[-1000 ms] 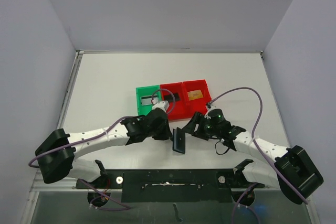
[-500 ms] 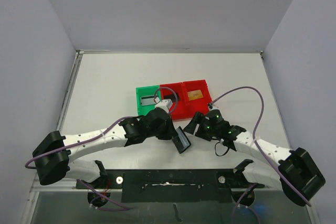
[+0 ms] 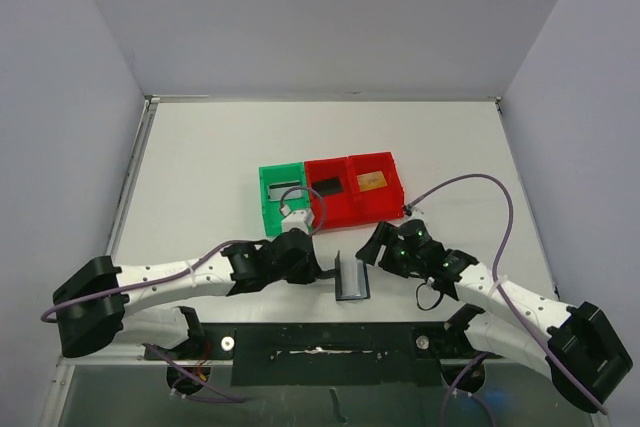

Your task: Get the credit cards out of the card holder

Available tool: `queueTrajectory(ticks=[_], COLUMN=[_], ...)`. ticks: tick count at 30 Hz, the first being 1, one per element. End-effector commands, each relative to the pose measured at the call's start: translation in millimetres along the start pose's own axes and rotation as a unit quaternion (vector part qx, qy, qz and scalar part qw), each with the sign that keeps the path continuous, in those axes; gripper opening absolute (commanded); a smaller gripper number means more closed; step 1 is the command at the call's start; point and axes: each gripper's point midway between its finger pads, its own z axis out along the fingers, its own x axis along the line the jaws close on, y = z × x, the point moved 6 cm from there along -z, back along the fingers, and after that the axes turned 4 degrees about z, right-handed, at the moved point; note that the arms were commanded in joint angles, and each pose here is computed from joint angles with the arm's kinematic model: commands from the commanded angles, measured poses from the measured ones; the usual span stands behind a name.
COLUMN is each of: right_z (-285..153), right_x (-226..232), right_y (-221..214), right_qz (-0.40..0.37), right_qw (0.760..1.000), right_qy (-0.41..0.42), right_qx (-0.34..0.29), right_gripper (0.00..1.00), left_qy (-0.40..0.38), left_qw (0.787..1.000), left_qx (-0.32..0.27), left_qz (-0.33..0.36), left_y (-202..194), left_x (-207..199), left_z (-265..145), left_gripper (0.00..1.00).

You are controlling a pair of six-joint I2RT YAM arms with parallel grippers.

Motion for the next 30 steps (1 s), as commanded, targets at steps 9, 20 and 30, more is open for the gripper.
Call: queueTrajectory(ticks=[9, 20, 30], right_z=[-6.6, 4.7, 13.1], right_x=[47.2, 54.4, 51.0], right_y=[11.4, -15.8, -29.0], right_qz=[-0.008, 0.032, 0.037], right_qw=[0.993, 0.991, 0.995], right_qy=[0.115, 0.115, 0.06], right_qx=[-0.004, 0.058, 0.073], right_gripper=[0.66, 0.61, 0.59], left_qy=[0.058, 0.053, 0.063], left_qw=[0.995, 0.997, 0.997], left_qx=[-0.056, -0.005, 0.025], left_qz=[-0.06, -0.054, -0.047], left_y=[1.6, -19.5, -35.0], left_x=[59.3, 63.9, 72.3], left_z=[-29.8, -12.7, -5.9], left_gripper=[0.0, 0.0, 0.0])
